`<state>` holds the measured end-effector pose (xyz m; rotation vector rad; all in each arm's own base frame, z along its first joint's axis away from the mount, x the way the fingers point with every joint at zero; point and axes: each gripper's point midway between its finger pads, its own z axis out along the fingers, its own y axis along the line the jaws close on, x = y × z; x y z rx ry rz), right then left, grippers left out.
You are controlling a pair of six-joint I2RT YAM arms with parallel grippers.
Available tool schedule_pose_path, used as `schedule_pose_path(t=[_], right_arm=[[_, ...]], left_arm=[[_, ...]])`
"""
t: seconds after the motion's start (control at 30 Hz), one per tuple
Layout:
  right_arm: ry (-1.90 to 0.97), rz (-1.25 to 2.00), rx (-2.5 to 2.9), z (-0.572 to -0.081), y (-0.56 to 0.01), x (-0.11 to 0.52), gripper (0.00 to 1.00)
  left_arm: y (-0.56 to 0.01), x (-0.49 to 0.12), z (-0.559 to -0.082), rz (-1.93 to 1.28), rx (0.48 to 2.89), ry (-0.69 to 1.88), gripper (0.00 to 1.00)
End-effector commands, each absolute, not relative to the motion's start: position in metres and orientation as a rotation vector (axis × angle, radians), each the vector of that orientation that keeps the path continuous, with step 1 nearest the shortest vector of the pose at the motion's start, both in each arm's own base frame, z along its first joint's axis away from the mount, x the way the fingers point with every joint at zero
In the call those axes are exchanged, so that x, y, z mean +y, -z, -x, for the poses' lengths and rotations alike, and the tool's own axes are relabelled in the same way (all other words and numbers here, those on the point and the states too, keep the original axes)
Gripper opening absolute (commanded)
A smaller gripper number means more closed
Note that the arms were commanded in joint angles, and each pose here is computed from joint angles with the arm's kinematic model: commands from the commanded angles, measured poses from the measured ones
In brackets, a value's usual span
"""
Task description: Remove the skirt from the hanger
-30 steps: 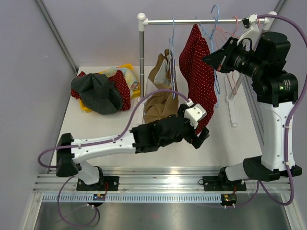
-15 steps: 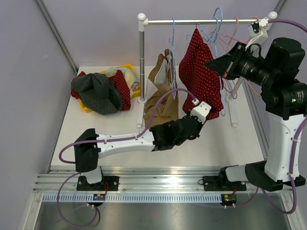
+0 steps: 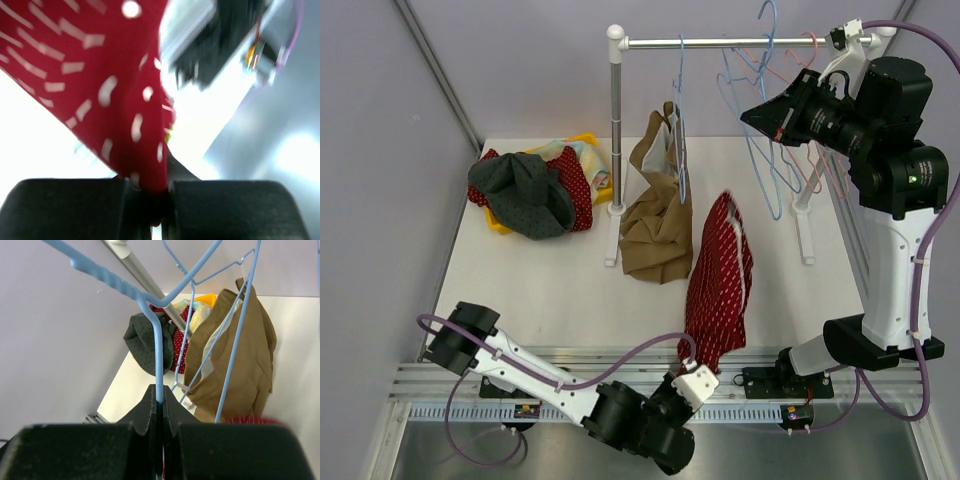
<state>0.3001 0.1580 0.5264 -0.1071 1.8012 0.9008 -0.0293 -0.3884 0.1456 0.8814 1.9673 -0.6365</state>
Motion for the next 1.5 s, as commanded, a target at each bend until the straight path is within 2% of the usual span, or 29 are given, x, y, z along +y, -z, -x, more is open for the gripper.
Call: schedule_pose_path(t=[0.0, 0.13, 0.3, 0.57, 0.83, 1.07, 1.13, 1.17, 1.23, 1.3, 1.33, 1.4, 1.43, 1.47], right_arm=[[-0.843, 0.157, 1.598, -0.306, -0.572, 0.152, 0.00], [-0.840, 0.134, 1.623, -0.322, -0.558, 0.154, 0.00], [-0.844, 0.115, 1.679, -0.348, -0.535, 0.159, 0.00], [-0.874, 0.062, 1.737, -0.385, -0.500, 0.167, 0.00], [-0.864, 0.015, 1.824, -0.421, -0.458, 0.171, 0.00], [-0.868, 0.012, 1.857, -0.423, -0.438, 0.173, 0.00], [-0.867, 0.014, 1.872, -0.419, -0.432, 0.173, 0.00], [-0.861, 0.020, 1.877, -0.419, -0.430, 0.172, 0.00], [-0.854, 0.021, 1.882, -0.412, -0.429, 0.170, 0.00], [-0.845, 0.025, 1.897, -0.408, -0.423, 0.169, 0.00], [-0.841, 0.034, 1.885, -0.402, -0.427, 0.168, 0.02], [-0.820, 0.036, 1.893, -0.399, -0.424, 0.164, 0.08], [-0.813, 0.039, 1.884, -0.395, -0.427, 0.162, 0.16], [-0.802, 0.041, 1.886, -0.393, -0.427, 0.161, 0.40]], left_arm=[[-0.160, -0.365, 0.020, -0.700, 1.979, 0.496, 0.00], [-0.194, -0.363, 0.009, -0.648, 1.912, 0.512, 0.00], [-0.267, -0.346, -0.021, -0.658, 1.783, 0.480, 0.00], [-0.349, -0.275, -0.126, -0.556, 1.707, 0.199, 0.00], [-0.485, -0.162, -0.230, -0.233, 1.533, 0.068, 0.00], [-0.546, -0.110, -0.322, -0.121, 1.498, -0.050, 0.00], [-0.535, -0.090, -0.368, -0.070, 1.547, -0.113, 0.00], [-0.548, -0.078, -0.375, -0.033, 1.524, -0.106, 0.00], [-0.531, -0.052, -0.420, 0.036, 1.565, -0.118, 0.00], [-0.530, -0.036, -0.445, 0.083, 1.570, -0.103, 0.00], [-0.503, -0.024, -0.474, 0.117, 1.630, -0.081, 0.00], [-0.471, -0.017, -0.498, 0.140, 1.704, -0.071, 0.00], [-0.433, -0.014, -0.515, 0.163, 1.782, -0.087, 0.01], [-0.413, -0.012, -0.524, 0.182, 1.810, -0.100, 0.05]])
